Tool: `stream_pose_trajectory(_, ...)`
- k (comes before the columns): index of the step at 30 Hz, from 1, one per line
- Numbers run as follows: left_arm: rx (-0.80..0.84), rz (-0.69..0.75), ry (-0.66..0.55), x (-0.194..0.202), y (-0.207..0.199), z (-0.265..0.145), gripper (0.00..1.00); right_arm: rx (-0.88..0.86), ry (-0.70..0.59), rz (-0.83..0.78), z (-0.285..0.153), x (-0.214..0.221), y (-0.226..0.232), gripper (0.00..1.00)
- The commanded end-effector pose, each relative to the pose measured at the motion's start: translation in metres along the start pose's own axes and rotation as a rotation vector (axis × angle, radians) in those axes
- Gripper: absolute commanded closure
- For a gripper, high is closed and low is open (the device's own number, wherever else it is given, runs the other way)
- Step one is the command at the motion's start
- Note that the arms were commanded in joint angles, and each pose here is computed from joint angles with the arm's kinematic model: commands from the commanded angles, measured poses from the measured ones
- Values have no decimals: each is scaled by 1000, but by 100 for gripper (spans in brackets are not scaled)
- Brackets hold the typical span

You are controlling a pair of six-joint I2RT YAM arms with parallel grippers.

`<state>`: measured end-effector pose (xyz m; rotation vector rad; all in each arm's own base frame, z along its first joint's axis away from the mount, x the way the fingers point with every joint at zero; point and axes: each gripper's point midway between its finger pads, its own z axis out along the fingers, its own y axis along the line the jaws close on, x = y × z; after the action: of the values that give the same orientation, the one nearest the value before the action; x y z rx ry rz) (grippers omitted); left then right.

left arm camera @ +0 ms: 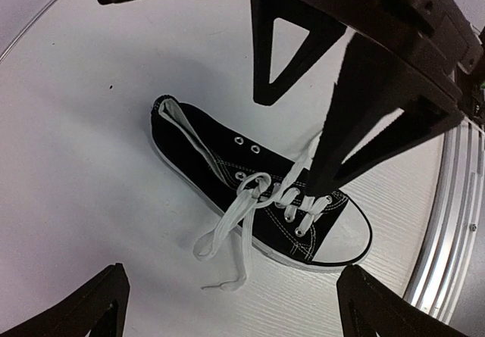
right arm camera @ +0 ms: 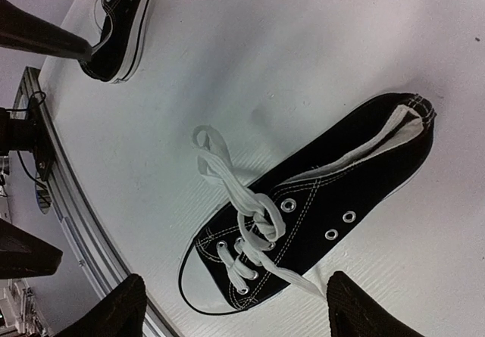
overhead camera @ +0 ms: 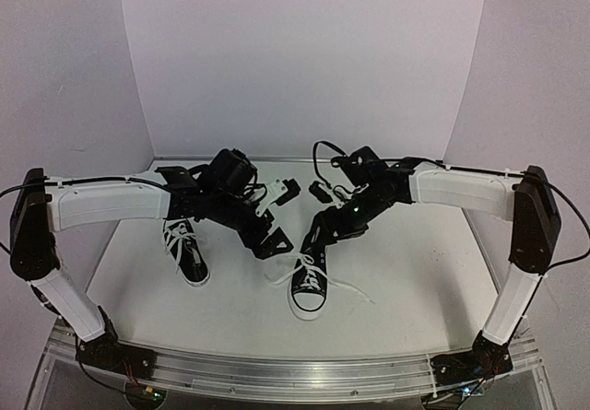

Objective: Tie the shoes

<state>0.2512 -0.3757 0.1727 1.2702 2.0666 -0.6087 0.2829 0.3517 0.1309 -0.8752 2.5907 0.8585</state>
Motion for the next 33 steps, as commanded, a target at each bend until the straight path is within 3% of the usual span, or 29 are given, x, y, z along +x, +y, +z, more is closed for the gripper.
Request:
stream_pose_trajectory(1,67,-1,-87,-18,0,2,2,-78,-51,12,-19,-25,-3,17)
stream_pose_trajectory(4,83,-10,-121,-25,1,3,2,-4,-126,30,-41,-40,-9,2)
stream_pose_trajectory(10,67,20,-74,-13,5,8,2,-16,-255,-54,-76,-54,8,2)
stream_pose_trajectory(16,22,48,-62,0,8,-2,3,-59,-51,-100,-37,-26,-2,2)
stream_pose_trajectory(21,42,93,-55,10,5,6,5,-39,-36,-172,-25,-31,-9,18)
stream_pose_trajectory(26,68,178,-2,19,6,28,13,-64,23,-202,-5,-26,-12,43)
stream_pose_trajectory(33,112,259,3,22,14,50,27,-124,72,-190,17,-18,-13,57)
